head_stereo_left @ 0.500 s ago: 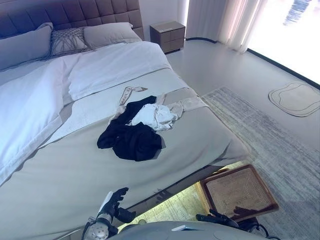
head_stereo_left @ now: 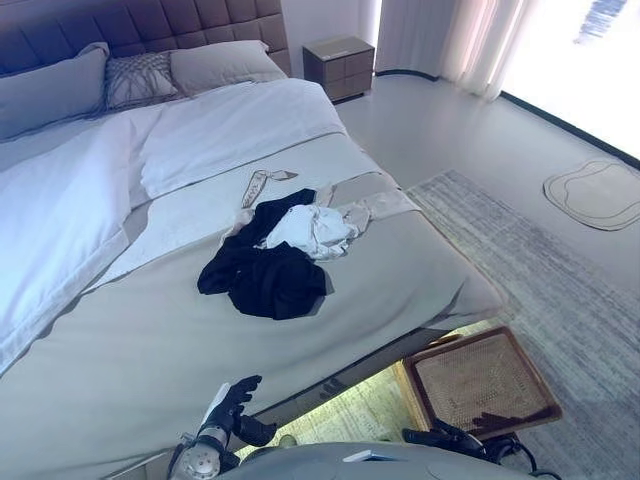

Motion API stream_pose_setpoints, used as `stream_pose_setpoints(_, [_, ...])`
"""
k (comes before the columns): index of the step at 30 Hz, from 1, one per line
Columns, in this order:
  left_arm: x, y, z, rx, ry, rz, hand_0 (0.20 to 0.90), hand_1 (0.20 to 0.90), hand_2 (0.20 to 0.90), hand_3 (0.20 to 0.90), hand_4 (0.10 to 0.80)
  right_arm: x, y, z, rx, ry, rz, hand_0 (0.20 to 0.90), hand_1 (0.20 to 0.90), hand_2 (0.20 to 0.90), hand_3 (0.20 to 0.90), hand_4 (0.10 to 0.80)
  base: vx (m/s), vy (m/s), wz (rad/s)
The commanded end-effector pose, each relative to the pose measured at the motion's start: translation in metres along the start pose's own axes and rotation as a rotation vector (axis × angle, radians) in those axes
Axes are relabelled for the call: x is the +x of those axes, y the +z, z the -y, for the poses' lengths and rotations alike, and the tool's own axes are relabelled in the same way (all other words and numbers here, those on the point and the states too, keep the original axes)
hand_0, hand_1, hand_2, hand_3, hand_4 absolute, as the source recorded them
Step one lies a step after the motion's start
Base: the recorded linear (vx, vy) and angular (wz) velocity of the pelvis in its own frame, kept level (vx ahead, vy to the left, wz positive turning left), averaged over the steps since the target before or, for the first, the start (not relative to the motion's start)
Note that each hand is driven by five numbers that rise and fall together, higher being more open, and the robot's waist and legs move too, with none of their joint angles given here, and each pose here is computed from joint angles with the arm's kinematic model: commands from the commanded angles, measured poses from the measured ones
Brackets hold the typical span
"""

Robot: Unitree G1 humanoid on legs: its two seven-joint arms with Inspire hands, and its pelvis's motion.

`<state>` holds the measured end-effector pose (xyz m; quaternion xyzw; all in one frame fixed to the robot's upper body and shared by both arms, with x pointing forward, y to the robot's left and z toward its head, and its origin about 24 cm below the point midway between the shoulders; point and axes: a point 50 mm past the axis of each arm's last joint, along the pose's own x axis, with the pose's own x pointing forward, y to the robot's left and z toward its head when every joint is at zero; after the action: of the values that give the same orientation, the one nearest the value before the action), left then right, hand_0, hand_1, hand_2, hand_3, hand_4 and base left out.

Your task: Pick up the clothes from the bed and place them into the basket

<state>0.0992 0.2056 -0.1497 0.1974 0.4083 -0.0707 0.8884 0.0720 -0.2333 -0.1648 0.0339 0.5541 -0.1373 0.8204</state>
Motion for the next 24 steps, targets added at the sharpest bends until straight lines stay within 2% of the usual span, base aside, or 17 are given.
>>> stream_pose_setpoints(1, [0.015, 0.041, -0.006, 0.024, 0.017, 0.163, 0.9, 0.9, 0.9, 0.9, 0.8, 0.002, 0.084, -0.012, -0.049, -0.089, 0.352, 0.9, 0.9, 0.9, 0.9, 0.8, 0.022, 0.066, 0.01])
stream_pose_setpoints(2, [0.015, 0.041, -0.006, 0.025, 0.017, 0.162, 0.9, 0.9, 0.9, 0.9, 0.8, 0.002, 0.084, -0.012, -0.05, -0.089, 0.351, 0.9, 0.9, 0.9, 0.9, 0.8, 0.036, 0.098, 0.01])
stream_pose_setpoints(6, [0.017, 0.05, -0.016, 0.074, 0.019, 0.183, 0.9, 0.9, 0.9, 0.9, 0.8, -0.011, 0.143, -0.032, -0.213, -0.146, 0.592, 0.9, 0.9, 0.9, 0.9, 0.8, 0.025, 0.103, 0.06])
stream_pose_setpoints(8, [0.017, 0.054, -0.025, 0.087, 0.027, 0.192, 0.9, 0.9, 0.9, 0.9, 0.8, -0.027, 0.177, -0.041, -0.306, -0.189, 0.754, 0.9, 0.9, 0.9, 0.9, 0.8, -0.017, 0.073, 0.12])
stream_pose_setpoints(9, [0.015, 0.052, -0.031, 0.113, 0.035, 0.188, 0.9, 0.9, 0.9, 0.9, 0.8, -0.045, 0.203, -0.046, -0.361, -0.238, 0.885, 0.9, 0.9, 0.9, 0.9, 0.8, 0.001, -0.003, 0.06])
stream_pose_setpoints(10, [0.015, 0.052, -0.031, 0.113, 0.035, 0.187, 0.9, 0.9, 0.9, 0.9, 0.8, -0.045, 0.203, -0.046, -0.362, -0.239, 0.885, 0.9, 0.9, 0.9, 0.9, 0.8, 0.027, -0.098, 0.18])
stream_pose_setpoints(13, [0.017, 0.06, -0.047, 0.113, 0.087, 0.192, 0.9, 0.9, 0.9, 0.9, 0.8, -0.077, 0.246, -0.044, -0.439, -0.366, 1.096, 0.9, 0.9, 0.9, 0.9, 0.8, 0.037, -0.239, 0.45])
stream_pose_setpoints(14, [0.017, 0.065, -0.058, 0.081, 0.162, 0.206, 0.9, 0.9, 0.9, 0.9, 0.8, -0.093, 0.266, -0.04, -0.527, -0.446, 1.21, 0.9, 0.9, 0.9, 0.9, 0.8, 0.076, -0.242, 0.91])
stream_pose_setpoints(18, [0.012, 0.056, -0.071, -0.069, 0.295, 0.181, 0.9, 0.9, 0.9, 0.9, 0.8, -0.118, 0.292, -0.033, -0.7, -0.583, 1.346, 0.9, 0.9, 0.9, 0.9, 0.8, 0.095, -0.143, 0.71])
stream_pose_setpoints(20, [0.007, 0.051, -0.073, -0.027, 0.305, 0.21, 0.9, 0.9, 0.9, 0.9, 0.8, -0.135, 0.318, -0.022, -0.786, -0.682, 1.37, 0.9, 0.9, 0.9, 0.9, 0.8, 0.129, -0.116, 0.14])
stream_pose_setpoints(24, [0.003, 0.059, -0.081, 0.066, 0.334, 0.289, 0.9, 0.9, 0.9, 0.9, 0.8, -0.159, 0.342, -0.023, -0.906, -0.78, 1.44, 0.9, 0.9, 0.9, 0.9, 0.8, 0.051, -0.045, 0.36])
